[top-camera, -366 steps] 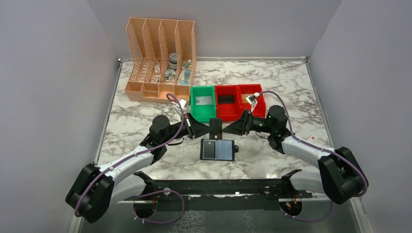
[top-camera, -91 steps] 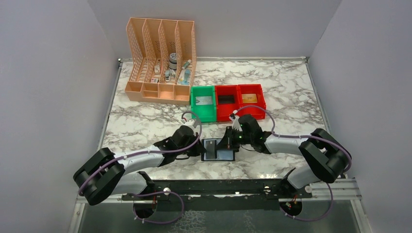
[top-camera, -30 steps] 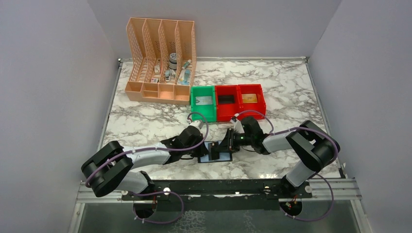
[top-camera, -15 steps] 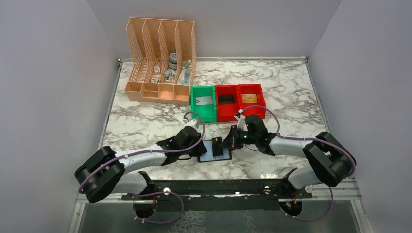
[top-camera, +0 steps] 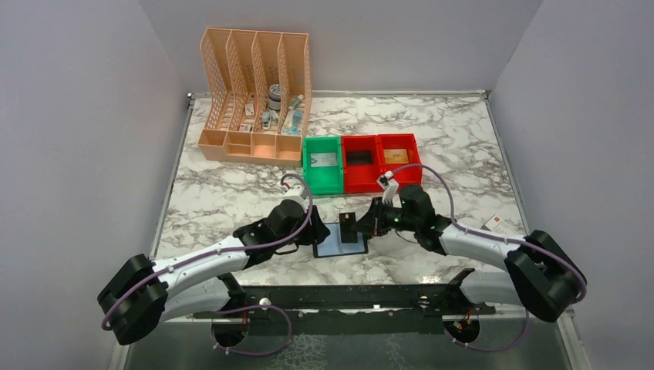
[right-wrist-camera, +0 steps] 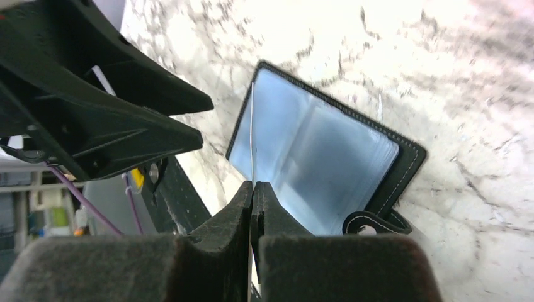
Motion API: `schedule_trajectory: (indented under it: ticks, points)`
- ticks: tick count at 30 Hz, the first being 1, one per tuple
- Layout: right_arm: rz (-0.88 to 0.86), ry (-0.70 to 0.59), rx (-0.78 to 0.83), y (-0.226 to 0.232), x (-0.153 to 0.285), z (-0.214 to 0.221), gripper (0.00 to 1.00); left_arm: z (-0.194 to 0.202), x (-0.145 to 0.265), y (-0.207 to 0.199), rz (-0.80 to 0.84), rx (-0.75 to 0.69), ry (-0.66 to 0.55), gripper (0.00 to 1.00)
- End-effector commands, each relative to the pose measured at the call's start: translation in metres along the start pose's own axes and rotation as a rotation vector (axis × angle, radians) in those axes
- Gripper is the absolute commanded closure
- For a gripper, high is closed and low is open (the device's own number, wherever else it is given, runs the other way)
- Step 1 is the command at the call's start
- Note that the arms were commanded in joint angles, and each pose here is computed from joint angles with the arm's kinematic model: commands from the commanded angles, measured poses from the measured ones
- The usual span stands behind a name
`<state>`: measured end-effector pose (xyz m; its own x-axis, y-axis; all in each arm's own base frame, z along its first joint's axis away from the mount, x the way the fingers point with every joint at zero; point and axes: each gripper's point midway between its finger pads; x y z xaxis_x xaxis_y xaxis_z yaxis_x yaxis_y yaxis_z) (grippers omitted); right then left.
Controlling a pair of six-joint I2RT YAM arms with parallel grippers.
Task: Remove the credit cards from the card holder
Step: Place the credit card in the storage box.
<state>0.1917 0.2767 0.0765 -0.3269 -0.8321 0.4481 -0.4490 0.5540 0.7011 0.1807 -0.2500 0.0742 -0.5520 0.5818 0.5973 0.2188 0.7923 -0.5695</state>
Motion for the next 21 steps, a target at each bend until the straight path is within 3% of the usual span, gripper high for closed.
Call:
schedule_trajectory:
  ticks: [1,9,13,21]
  points:
    - [0.042,-0.170,0.153,0.001,0.017,-0.030,0.99,-0.004,0.011,0.017,-0.082,-0.030,-0.030,0.47]
    - [0.134,-0.411,0.365,0.013,0.056,-0.080,0.99,-0.020,0.021,0.025,-0.145,-0.061,-0.079,0.22]
    - [0.190,-0.522,0.416,0.018,0.078,-0.102,0.99,-0.023,0.020,0.024,-0.152,-0.072,-0.072,0.17]
    - [0.313,-0.537,0.447,0.016,0.090,-0.129,0.99,-0.025,0.018,0.024,-0.149,-0.071,-0.068,0.05]
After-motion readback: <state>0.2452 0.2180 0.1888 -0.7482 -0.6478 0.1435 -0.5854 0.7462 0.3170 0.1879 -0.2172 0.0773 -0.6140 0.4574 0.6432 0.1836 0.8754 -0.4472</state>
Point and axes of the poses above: each gripper's point midway between its finger pads, its own x axis back along the fingers, its own y axis along the line the jaws close on, z = x × y, and after that the axes turned 2 degrees about x, right-handed
